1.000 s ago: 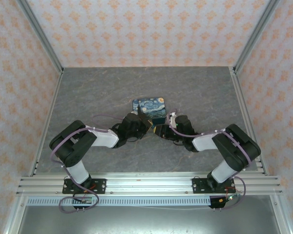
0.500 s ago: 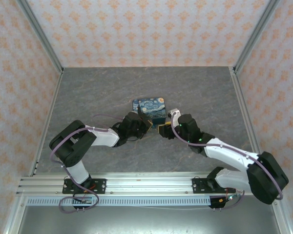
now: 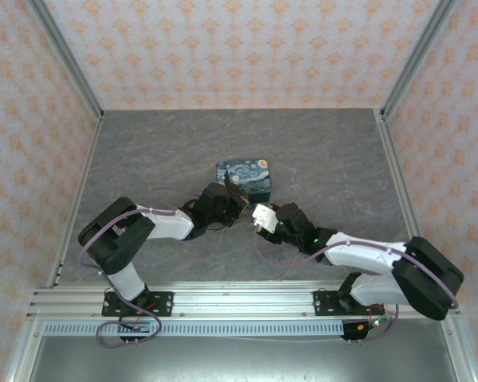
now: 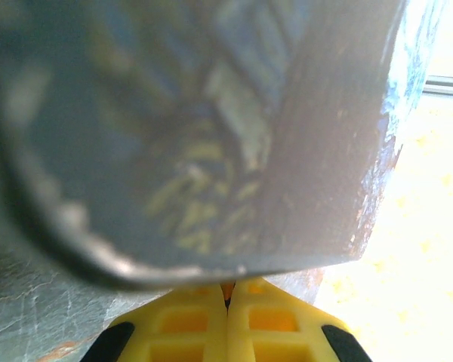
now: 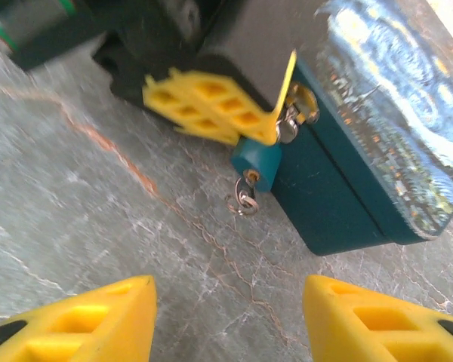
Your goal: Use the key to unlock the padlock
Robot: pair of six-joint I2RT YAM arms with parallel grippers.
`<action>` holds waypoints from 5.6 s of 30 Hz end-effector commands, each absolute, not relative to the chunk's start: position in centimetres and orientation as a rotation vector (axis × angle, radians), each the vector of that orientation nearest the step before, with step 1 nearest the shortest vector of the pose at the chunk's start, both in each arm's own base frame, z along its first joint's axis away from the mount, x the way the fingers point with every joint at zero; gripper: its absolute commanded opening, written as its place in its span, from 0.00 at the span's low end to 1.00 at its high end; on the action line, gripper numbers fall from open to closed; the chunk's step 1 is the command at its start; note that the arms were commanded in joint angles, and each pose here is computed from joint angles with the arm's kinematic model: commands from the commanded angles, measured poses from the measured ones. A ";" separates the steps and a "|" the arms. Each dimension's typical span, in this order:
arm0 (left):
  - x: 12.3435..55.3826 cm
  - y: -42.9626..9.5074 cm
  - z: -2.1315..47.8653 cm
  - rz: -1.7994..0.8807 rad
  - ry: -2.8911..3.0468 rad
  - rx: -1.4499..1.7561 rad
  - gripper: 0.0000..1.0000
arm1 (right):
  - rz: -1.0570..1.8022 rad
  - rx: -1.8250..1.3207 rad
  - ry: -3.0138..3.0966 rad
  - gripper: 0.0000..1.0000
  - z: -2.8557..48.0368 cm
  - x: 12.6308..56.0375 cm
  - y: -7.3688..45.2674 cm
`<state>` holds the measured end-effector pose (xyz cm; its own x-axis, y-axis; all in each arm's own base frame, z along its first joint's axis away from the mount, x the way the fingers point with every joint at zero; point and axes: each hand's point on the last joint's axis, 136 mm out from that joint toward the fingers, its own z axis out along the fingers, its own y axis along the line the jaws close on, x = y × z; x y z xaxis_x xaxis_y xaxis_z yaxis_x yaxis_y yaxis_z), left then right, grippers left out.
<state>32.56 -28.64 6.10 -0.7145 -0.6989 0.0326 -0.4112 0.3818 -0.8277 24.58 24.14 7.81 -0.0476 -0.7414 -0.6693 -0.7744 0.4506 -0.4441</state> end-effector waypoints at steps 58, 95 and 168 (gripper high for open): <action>31.8 -28.6 6.9 -1.268 2.353 -0.968 0.00 | 0.432 -0.877 1.880 0.00 7.8 28.8 28.4; 33.7 -16.4 10.4 -0.907 2.337 -0.866 0.72 | 1.354 -0.062 2.235 0.00 5.8 27.5 29.0; 31.4 -18.8 3.8 -0.720 2.600 -0.764 0.58 | 1.354 -0.313 1.945 0.66 9.1 30.3 29.0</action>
